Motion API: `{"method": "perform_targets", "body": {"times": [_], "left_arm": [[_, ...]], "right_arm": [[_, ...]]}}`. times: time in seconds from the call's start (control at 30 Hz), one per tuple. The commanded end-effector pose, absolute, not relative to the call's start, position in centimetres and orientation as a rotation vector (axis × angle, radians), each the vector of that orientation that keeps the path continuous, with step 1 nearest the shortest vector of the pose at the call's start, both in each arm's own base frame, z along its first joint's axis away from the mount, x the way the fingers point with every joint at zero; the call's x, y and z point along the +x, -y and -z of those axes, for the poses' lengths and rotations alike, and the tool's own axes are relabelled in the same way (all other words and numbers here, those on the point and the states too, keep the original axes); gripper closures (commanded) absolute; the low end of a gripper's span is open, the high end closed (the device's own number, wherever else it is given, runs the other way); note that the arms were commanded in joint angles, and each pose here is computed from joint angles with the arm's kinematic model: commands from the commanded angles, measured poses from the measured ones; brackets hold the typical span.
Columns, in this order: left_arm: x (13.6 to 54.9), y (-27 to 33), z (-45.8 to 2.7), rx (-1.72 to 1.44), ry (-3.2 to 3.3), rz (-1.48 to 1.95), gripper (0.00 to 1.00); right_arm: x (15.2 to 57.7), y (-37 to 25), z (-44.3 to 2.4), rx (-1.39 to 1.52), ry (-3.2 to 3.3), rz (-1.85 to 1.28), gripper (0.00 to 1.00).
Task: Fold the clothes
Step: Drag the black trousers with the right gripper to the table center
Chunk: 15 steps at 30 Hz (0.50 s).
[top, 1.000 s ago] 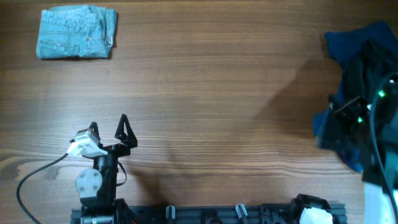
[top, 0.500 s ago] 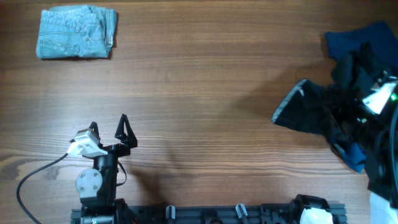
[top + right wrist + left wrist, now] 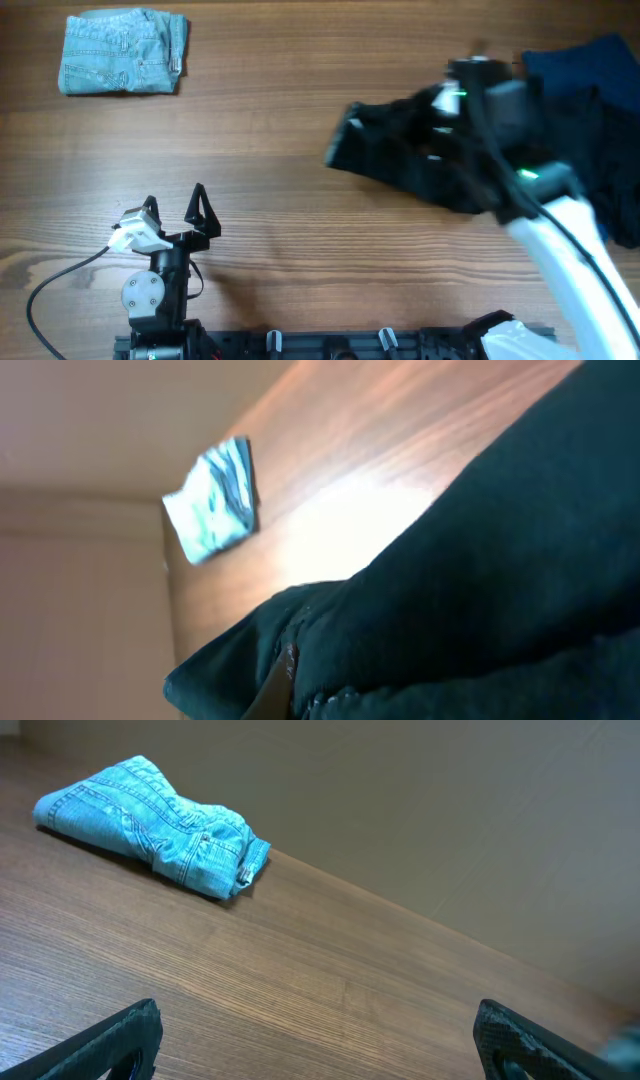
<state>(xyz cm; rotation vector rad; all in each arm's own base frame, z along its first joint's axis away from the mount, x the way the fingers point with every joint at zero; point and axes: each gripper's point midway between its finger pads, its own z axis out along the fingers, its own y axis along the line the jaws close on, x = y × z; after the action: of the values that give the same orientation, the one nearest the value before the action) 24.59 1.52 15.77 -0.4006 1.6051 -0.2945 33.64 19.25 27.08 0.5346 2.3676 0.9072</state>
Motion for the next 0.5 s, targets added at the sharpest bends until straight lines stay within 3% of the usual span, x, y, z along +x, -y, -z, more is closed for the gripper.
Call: {"method": "perform_targets", "body": {"times": [0.0,0.2,0.47], "left_arm": [[24.6,-1.8,-15.6,-0.396,-1.607,0.267,0.00],[24.6,-1.8,-15.6,-0.397,-1.607,0.267,0.00],[24.6,-1.8,-15.6,-0.397,-1.607,0.267,0.00]], "right_arm": [[35.4,-22.9,-24.8,0.514,-2.376,-0.833,0.96],[35.5,-30.5,-17.1,0.432,-2.526,-0.830,0.96],[35.0,-36.9,-15.2,0.289,-2.498,-0.960,0.94]]}}
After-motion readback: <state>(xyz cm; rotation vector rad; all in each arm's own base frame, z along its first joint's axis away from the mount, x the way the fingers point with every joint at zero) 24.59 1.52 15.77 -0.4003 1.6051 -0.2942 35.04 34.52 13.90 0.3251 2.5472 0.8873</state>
